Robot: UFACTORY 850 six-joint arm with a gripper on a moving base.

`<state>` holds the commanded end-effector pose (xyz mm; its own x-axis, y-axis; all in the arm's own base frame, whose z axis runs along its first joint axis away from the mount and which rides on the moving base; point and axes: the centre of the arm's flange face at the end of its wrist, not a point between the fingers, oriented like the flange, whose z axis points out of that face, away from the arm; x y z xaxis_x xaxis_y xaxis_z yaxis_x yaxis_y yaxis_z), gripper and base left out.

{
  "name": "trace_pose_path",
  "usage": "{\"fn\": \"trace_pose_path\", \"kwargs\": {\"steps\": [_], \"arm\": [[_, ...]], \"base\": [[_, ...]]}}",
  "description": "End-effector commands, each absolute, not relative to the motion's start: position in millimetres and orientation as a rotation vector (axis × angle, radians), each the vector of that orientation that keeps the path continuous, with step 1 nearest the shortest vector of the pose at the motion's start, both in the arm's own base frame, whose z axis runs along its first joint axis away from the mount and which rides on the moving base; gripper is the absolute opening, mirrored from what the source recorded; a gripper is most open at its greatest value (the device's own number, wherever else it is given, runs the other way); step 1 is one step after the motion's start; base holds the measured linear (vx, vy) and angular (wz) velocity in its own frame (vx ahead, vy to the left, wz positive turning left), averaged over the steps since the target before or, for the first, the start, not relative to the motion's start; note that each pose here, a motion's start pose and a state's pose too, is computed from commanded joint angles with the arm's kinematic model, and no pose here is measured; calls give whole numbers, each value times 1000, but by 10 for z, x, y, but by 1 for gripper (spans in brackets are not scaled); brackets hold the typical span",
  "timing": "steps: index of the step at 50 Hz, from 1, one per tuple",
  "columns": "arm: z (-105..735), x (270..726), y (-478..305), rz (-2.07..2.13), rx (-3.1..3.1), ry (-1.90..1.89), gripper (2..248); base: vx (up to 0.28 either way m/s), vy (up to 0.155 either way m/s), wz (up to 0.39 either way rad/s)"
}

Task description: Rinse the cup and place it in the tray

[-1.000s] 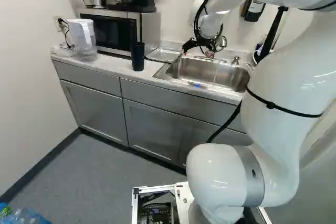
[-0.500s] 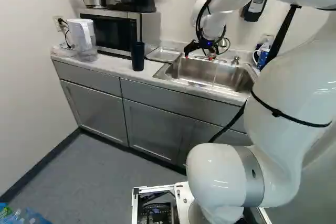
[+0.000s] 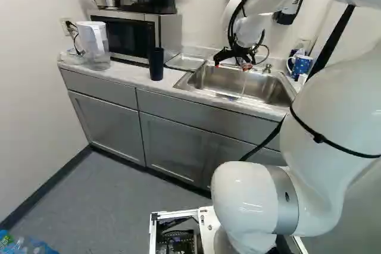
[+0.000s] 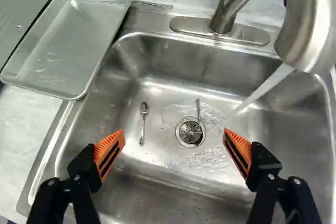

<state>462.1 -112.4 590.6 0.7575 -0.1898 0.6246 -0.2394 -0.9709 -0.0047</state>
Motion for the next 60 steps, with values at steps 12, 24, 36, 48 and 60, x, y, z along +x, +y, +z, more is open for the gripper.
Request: {"fn": "trace_pose_path", "kwargs": {"steps": [12, 24, 36, 48, 60], "arm": [[5904, 4517, -1265, 1004, 2857, -400, 247], [5903, 4423, -1411, 999, 2839, -449, 247], [5902, 4385, -1482, 996, 2830, -473, 247], [5902, 4385, -1482, 996, 2830, -473, 247], [5902, 4383, -1447, 997, 2834, -463, 247]], "base": [[0, 0, 0], [0, 0, 0], [0, 0, 0], [0, 0, 0], [0, 0, 0]]}}
